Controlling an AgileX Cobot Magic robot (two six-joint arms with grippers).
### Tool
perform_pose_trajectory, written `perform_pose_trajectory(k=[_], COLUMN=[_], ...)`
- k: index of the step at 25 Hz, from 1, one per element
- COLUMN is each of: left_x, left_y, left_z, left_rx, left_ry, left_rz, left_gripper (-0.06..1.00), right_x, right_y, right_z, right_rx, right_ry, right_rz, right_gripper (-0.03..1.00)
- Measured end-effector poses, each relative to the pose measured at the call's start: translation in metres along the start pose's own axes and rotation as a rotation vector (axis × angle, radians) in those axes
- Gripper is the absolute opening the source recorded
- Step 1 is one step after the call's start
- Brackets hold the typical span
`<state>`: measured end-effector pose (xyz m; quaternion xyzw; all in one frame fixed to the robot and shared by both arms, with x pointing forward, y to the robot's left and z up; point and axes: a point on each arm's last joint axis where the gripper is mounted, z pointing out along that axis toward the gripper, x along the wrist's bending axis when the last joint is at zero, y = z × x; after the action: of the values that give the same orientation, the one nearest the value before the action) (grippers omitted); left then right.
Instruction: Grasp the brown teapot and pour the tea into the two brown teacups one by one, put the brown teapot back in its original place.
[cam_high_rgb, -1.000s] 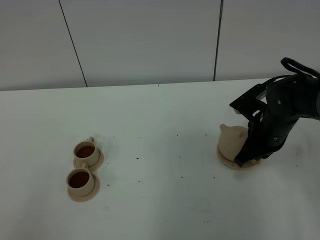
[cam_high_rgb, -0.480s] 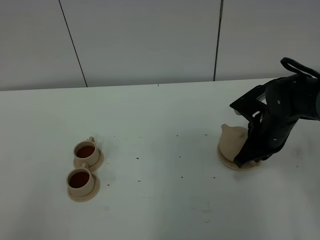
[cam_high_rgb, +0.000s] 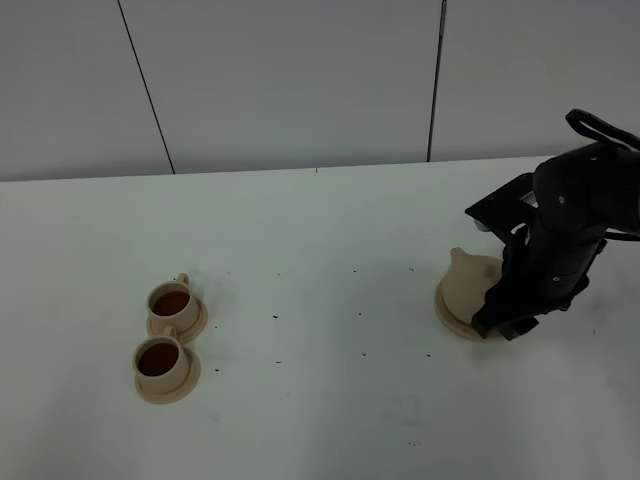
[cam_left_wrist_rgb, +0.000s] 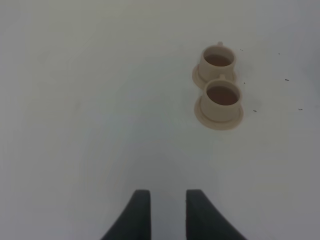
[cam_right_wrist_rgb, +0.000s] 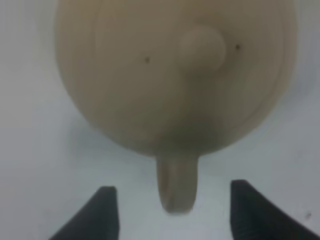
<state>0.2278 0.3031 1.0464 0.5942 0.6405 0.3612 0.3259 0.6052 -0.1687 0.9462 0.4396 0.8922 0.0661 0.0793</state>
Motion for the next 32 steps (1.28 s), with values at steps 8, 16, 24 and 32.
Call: perform_pose_trajectory(k=[8,16,24,32], left_x=[0.0,0.0,0.0,0.0], left_y=[0.0,0.0,0.0,0.0], left_z=[0.0,0.0,0.0,0.0], left_rx=[0.0,0.0,0.0,0.0], left_ry=[0.0,0.0,0.0,0.0], left_rz=[0.0,0.0,0.0,0.0], left_gripper=[0.24,0.24,0.24,0.24], right_x=[-0.014,-0.026,0.017,0.07], right_y=[-0.022,-0.078,-0.168,-0.259], right_z=[-0.069,-0.112,-0.153,-0.163], right_rx=[0.026,0.094,-0.018,-0.22], right_ry=[-0.133,-0.018,0.077,0.031], right_rz=[0.316,0.549,0.598,0.555], right_gripper=[0.52,0.52,0.52,0.52])
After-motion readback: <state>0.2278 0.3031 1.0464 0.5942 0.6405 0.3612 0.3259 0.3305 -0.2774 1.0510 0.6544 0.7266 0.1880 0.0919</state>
